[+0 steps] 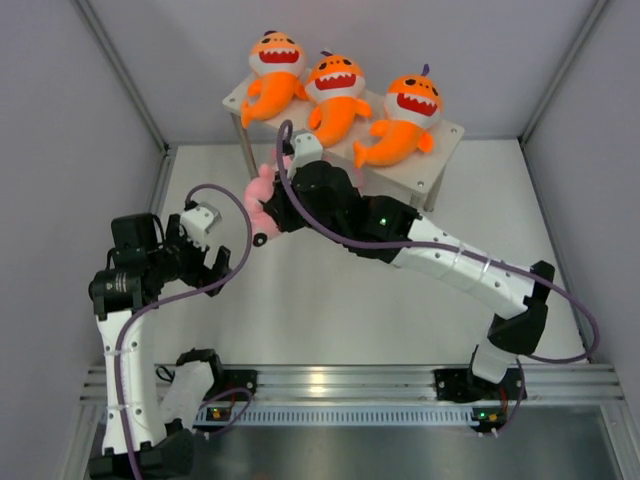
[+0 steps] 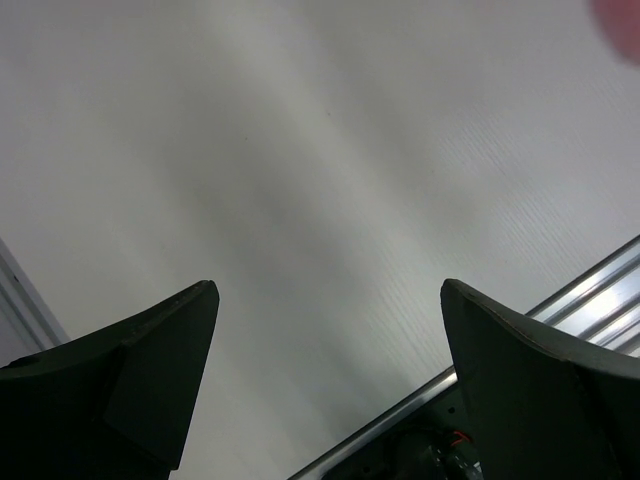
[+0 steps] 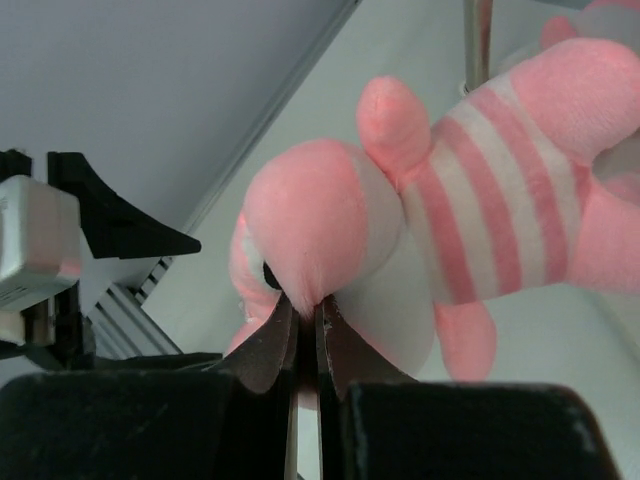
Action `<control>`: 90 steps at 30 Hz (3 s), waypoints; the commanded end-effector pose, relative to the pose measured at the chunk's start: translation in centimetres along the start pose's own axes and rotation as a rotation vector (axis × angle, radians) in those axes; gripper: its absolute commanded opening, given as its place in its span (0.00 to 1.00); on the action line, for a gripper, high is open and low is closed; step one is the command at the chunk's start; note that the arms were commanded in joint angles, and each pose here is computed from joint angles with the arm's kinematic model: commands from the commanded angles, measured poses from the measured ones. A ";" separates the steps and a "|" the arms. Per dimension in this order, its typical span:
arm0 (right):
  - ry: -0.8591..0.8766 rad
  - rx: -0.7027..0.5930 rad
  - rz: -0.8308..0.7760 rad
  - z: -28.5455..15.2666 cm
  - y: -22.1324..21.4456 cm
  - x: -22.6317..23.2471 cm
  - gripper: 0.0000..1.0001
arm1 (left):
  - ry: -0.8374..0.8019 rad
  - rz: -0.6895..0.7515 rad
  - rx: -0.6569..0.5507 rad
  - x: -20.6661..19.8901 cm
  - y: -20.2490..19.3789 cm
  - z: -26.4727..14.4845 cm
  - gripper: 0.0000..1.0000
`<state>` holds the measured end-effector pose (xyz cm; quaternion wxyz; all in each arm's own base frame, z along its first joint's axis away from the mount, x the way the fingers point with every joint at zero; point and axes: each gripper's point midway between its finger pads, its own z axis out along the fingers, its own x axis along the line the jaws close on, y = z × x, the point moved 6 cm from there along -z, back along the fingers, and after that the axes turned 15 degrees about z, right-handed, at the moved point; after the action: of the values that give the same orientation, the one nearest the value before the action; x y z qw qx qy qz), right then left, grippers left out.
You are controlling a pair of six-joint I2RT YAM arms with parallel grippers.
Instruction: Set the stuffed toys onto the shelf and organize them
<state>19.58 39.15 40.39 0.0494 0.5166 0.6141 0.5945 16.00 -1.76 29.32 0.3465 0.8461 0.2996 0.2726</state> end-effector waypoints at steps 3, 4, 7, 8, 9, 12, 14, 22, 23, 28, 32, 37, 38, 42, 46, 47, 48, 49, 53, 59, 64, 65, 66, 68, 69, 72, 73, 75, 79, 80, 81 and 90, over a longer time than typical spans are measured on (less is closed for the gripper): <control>0.039 -0.021 0.079 2.9 -1.8 0.9 0.00 | -0.092 0.039 -0.073 -1.5 0.9 -0.6 0.99; 0.031 -0.024 0.100 3.5 -2.1 0.7 0.00 | -0.104 0.035 -0.083 -1.7 1.0 -0.5 0.99; 0.042 0.020 0.169 5.4 -3.5 0.0 0.00 | -0.143 0.023 -0.123 -2.0 1.5 -0.5 0.99; 0.047 0.049 0.191 6.4 -4.2 -0.3 0.00 | -0.163 0.019 -0.141 -2.2 1.8 -0.4 0.99; 0.073 0.059 0.220 6.9 -4.4 -0.2 0.00 | -0.172 0.015 -0.149 -2.3 1.9 -0.4 0.99; 0.083 0.068 0.279 8.1 -4.5 -0.4 0.00 | -0.206 -0.003 -0.156 -2.3 1.9 0.1 0.99; 0.087 0.065 0.311 9.0 -5.0 -0.1 0.00 | -0.225 -0.021 -0.146 -2.0 1.7 0.7 0.99; 0.126 0.092 0.356 9.1 -6.0 0.6 0.00 | -0.037 -0.095 -0.010 2.1 0.3 3.2 0.99; 0.131 0.089 0.362 8.9 -6.0 0.6 0.00 | -0.019 -0.089 -0.009 2.4 0.3 3.4 0.99; 0.132 0.111 0.387 8.6 -7.0 -0.1 0.00 | -0.026 -0.068 -0.067 2.7 1.2 3.6 0.99; 0.152 0.132 0.396 8.8 -7.4 0.2 0.00 | -0.100 -0.064 -0.132 2.0 2.0 3.7 0.91; 0.162 0.096 0.402 8.2 -6.4 0.4 0.00 | -0.136 -0.077 -0.132 1.3 1.3 4.3 0.99; 0.166 0.089 0.399 8.1 -6.2 0.5 0.00 | -0.137 -0.074 -0.130 1.3 1.2 4.3 0.99; 0.183 0.075 0.401 7.8 -5.5 0.9 0.00 | -0.146 -0.080 -0.125 1.3 1.1 4.6 0.97; 0.227 0.081 0.402 7.5 -5.4 1.5 0.00 | -0.165 -0.092 -0.133 1.4 1.4 4.7 0.69; 0.235 0.083 0.398 7.6 -5.5 1.4 0.00 | -0.173 -0.098 -0.135 1.4 1.4 4.8 0.62; 0.253 0.088 0.382 7.4 -5.6 1.5 0.00 | -0.182 -0.096 -0.143 1.3 1.4 4.9 0.56; 0.267 0.089 0.372 7.2 -5.5 1.6 0.00 | -0.197 -0.097 -0.156 1.1 1.6 4.9 0.43; 0.321 0.113 0.342 6.6 -5.8 1.6 0.02 | -0.245 -0.113 -0.185 0.7 1.8 5.1 0.00; 0.392 0.164 0.215 5.1 -6.2 1.2 0.28 | -0.242 -0.102 -0.169 0.9 1.5 5.4 0.00; 0.383 0.237 -0.067 1.6 -5.2 -2.6 0.67 | -0.248 -0.041 -0.189 0.3 1.0 5.3 0.00; 0.381 0.230 -0.213 1.1 -4.8 -3.9 0.75 | -0.259 -0.031 -0.206 0.1 1.1 5.2 0.00; 0.386 0.210 -0.295 -0.4 -3.8 -4.2 0.77 | -0.280 -0.038 -0.211 -0.2 0.9 5.4 0.00; 0.358 0.255 -0.533 -1.6 -4.7 -6.8 0.81 | -0.316 -0.055 -0.219 -0.5 0.7 5.9 0.00; 0.363 0.240 -0.608 -3.1 -4.1 -7.3 0.81 | -0.346 -0.067 -0.227 -0.8 0.6 6.1 0.00; 0.294 0.198 -0.853 -4.8 -3.7 -10.2 0.83 | -0.423 -0.075 -0.205 -1.4 0.4 6.9 0.00; 0.274 0.208 -0.901 -4.8 -4.4 -11.2 0.83 | -0.457 -0.054 -0.203 -1.9 0.6 7.1 0.00; 0.257 0.212 -1.025 -5.3 -4.1 -12.4 0.83 | -0.515 -0.043 -0.172 -2.7 0.5 7.4 0.00; 0.260 0.286 -1.098 -5.0 -3.7 -14.2 0.81 | -0.671 0.109 -0.163 -6.0 1.2 7.2 0.00; 0.283 0.343 -1.107 -5.0 -4.0 -15.0 0.80 | -0.691 0.134 -0.169 -6.5 1.3 6.9 0.00; 0.295 0.376 -1.109 -4.6 -4.4 -15.3 0.79 | -0.708 0.156 -0.171 -6.9 1.3 6.8 0.00; 0.480 0.562 -1.018 -4.0 -9.1 -16.0 0.73 | -0.832 0.256 -0.173 -9.2 1.0 5.8 0.00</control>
<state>20.71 27.13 25.41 0.1005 0.0434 0.9159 0.3861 14.82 -10.69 22.88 0.4482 0.8923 0.0472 -0.0283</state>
